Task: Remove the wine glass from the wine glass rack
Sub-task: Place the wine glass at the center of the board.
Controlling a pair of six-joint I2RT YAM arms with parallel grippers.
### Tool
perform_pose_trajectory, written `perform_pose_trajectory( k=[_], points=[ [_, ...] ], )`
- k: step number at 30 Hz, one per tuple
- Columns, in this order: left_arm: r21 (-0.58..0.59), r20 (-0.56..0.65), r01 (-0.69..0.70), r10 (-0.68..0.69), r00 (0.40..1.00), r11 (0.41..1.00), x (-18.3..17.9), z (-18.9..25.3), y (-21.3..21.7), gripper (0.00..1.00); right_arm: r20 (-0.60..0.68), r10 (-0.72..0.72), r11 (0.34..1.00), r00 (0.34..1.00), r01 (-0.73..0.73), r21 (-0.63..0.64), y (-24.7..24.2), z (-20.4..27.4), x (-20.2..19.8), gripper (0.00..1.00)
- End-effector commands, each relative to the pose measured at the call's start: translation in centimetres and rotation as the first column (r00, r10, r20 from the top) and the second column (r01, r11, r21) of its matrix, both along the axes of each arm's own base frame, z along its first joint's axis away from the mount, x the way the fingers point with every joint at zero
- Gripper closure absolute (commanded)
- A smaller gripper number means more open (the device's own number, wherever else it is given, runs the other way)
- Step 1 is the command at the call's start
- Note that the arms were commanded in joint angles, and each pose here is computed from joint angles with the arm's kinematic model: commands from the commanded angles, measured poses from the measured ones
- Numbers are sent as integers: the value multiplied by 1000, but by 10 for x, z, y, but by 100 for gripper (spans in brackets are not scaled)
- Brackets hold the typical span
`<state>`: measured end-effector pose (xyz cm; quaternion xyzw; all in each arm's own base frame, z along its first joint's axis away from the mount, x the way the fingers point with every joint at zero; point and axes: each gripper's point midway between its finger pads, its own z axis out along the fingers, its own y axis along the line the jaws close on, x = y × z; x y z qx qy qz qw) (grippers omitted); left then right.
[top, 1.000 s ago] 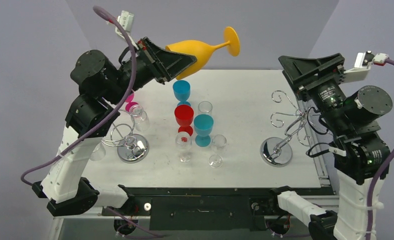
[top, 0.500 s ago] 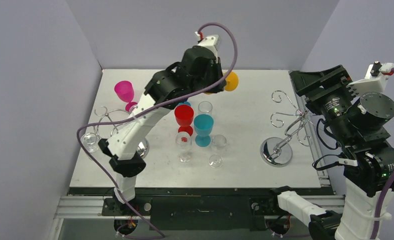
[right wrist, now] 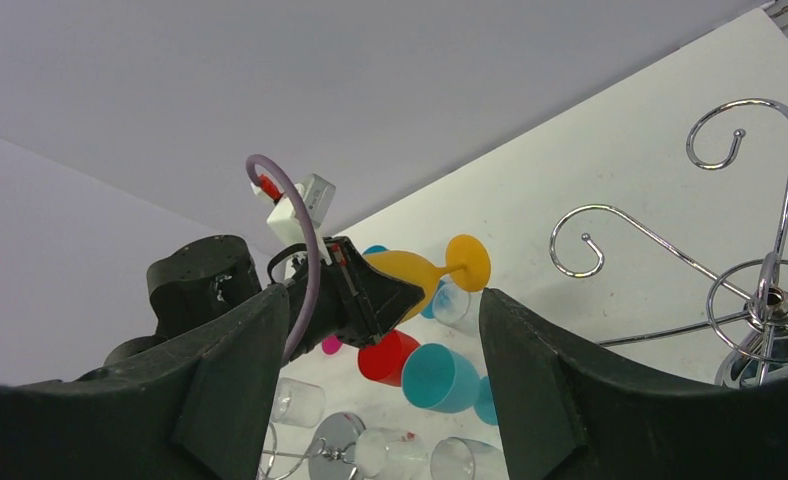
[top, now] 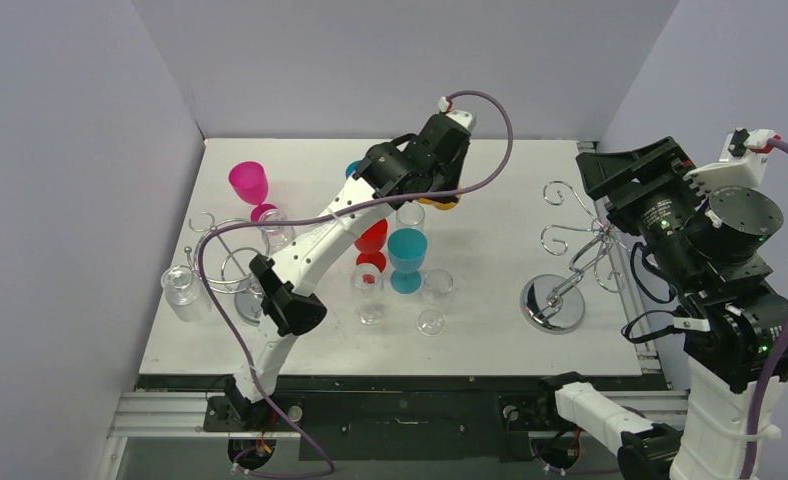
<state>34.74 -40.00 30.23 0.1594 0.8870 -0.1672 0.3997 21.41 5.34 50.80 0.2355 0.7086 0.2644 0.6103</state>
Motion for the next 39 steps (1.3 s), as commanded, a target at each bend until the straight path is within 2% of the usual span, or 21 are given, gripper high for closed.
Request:
perform_pose_trajectory(
  k=[1,11,21,27,39],
  points=[
    [-32,35,88,-87,996,996,0,5,-21,100,12,-29,999,1000,29,-19,-7,-1,0,35],
    [67,-60,181,-178,982,981,-22,-51,-46,100,30,-82,996,996,83,-16,-19,-1,-11,35],
    [135,-144,229,-210,967,964,-36,-90,-51,100,18,-93,996,996,93,-15,-20,-9,-11,35],
    [147,-176,241,-215,961,959,-38,-105,-54,100,18,-100,995,995,100,-13,-22,-11,-12,35],
    [160,-212,261,-225,951,952,-40,-126,-58,94,5,-105,994,994,105,-17,-22,-17,-10,35]
  ],
)
